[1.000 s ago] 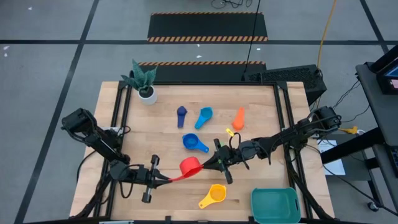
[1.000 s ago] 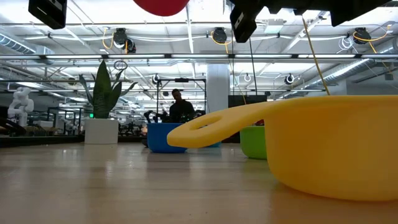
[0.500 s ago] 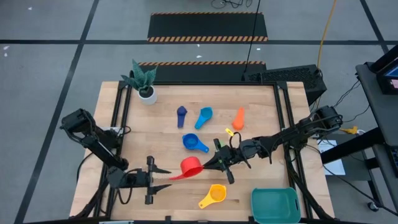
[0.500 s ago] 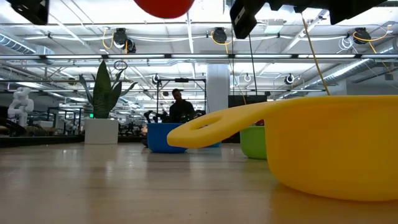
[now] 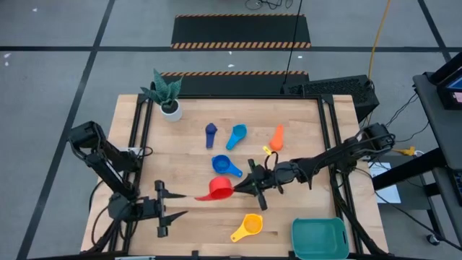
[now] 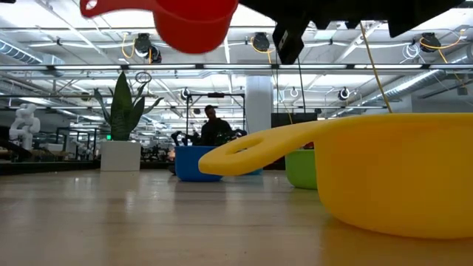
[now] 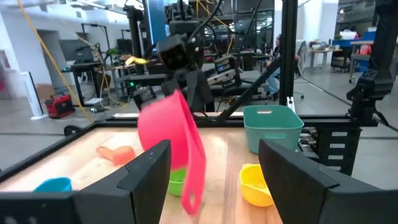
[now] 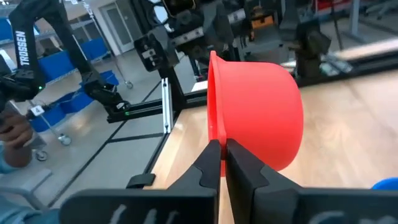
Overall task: Nest measuring cups in basket
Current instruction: Adjust the red measuring cup
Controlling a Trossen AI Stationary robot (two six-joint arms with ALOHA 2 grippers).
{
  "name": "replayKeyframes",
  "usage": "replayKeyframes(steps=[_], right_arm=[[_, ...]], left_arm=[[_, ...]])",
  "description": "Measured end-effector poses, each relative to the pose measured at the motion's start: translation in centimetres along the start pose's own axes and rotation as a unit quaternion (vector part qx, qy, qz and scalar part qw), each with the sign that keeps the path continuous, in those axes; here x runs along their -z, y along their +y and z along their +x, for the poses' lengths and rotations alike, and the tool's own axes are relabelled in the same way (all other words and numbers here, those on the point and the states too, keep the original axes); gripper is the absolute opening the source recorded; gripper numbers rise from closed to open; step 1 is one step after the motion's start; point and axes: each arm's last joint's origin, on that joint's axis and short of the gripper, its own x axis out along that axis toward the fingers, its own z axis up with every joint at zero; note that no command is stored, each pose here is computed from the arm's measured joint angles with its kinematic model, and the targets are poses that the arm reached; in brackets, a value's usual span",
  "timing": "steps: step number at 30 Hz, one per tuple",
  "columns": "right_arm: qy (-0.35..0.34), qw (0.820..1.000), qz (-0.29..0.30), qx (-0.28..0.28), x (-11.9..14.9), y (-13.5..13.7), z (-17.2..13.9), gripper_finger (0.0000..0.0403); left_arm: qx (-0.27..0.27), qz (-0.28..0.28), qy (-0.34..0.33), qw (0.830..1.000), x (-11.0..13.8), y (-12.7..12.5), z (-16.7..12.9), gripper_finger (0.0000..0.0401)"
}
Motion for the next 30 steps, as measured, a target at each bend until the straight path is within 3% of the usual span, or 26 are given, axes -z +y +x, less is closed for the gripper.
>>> replayKeyframes(steps=[7,13,17,24,30], right_arm=[[-0.003,0.996,0.092,0.013,1.7,-1.6,1.4,0.0000],[-0.026,0.982,0.185,0.027,3.6,-3.0,2.8,0.0000],[-0.012,0.977,0.210,0.031,4.6,-3.3,4.8,0.0000],[0.041,0.973,0.225,0.034,4.9,-3.4,8.9,0.0000],[0.070,0.973,0.215,0.051,4.9,-3.3,9.9,0.0000]], left_arm=[[-0.034,0.076,0.015,0.996,-1.1,-0.9,0.5,0.0239],[-0.067,0.150,0.030,0.986,-3.6,-2.4,0.3,0.0239],[-0.073,0.153,0.033,0.985,-4.7,-2.9,0.0,0.0239],[-0.057,0.176,0.037,0.982,-4.5,-3.5,-1.4,0.0239],[-0.064,0.174,0.045,0.982,-4.5,-3.7,-2.5,0.0239]])
